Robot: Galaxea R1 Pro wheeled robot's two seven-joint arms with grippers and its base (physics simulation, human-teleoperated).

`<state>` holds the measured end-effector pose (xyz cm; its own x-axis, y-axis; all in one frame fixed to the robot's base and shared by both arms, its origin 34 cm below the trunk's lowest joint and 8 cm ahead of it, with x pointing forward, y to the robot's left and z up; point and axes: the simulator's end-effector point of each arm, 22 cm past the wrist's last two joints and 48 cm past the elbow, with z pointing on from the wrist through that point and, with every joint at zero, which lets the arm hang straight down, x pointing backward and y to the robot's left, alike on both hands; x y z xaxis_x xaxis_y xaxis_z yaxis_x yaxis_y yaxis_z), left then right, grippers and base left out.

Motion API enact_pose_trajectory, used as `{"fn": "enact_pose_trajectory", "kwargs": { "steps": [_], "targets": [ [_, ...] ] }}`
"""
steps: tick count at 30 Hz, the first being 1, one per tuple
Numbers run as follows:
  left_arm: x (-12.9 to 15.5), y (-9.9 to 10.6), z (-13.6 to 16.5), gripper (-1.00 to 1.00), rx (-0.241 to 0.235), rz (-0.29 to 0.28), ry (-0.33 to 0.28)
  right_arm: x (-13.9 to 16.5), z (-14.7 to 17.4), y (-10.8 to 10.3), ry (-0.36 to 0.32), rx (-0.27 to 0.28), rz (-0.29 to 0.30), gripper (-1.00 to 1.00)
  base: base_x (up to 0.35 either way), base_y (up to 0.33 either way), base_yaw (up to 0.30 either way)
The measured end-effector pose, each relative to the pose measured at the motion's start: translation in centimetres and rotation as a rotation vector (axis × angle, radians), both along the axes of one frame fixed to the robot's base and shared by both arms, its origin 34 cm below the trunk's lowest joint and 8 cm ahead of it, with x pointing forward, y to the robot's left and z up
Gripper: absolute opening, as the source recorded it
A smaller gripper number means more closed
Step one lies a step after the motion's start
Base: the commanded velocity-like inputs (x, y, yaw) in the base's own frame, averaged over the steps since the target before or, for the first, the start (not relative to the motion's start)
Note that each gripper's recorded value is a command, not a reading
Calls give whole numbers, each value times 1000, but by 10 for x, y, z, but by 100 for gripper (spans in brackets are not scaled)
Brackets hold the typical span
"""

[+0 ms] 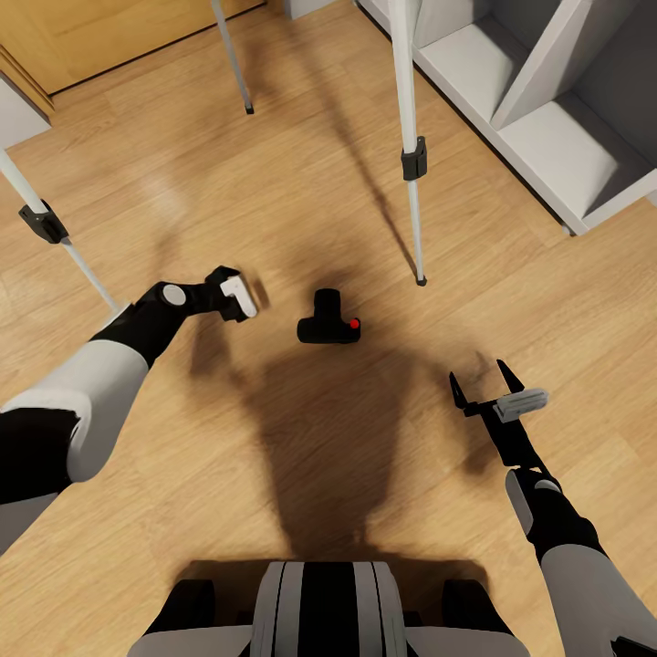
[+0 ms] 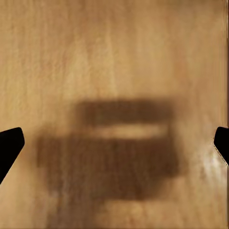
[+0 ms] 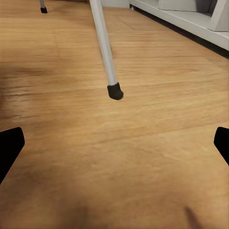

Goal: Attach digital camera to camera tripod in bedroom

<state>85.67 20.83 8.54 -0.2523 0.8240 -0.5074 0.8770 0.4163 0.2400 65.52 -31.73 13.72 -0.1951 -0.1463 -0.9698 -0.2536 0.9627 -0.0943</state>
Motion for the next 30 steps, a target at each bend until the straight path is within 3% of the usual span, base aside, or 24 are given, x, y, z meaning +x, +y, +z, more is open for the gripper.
{"fn": "enact_pose_trajectory", "kwargs": {
  "steps": [6, 14, 15, 24, 30],
  "targets": [
    [-6, -6, -3, 100, 3, -41, 1, 0, 0, 0, 0, 0, 0, 100, 0, 0, 0],
    [-24, -19, -14, 100, 41, -134, 21, 0, 0, 0, 1, 0, -1, 100, 0, 0, 0],
    [-31, -24, -17, 100, 55, -171, 30, 0, 0, 0, 1, 0, 0, 100, 0, 0, 0],
    [-36, -27, -20, 100, 62, -194, 37, 0, 0, 0, 1, 0, -1, 100, 0, 0, 0],
    [-44, -33, -21, 100, 40, -229, 50, 0, 0, 0, 2, 0, 0, 100, 0, 0, 0]
  ]
}}
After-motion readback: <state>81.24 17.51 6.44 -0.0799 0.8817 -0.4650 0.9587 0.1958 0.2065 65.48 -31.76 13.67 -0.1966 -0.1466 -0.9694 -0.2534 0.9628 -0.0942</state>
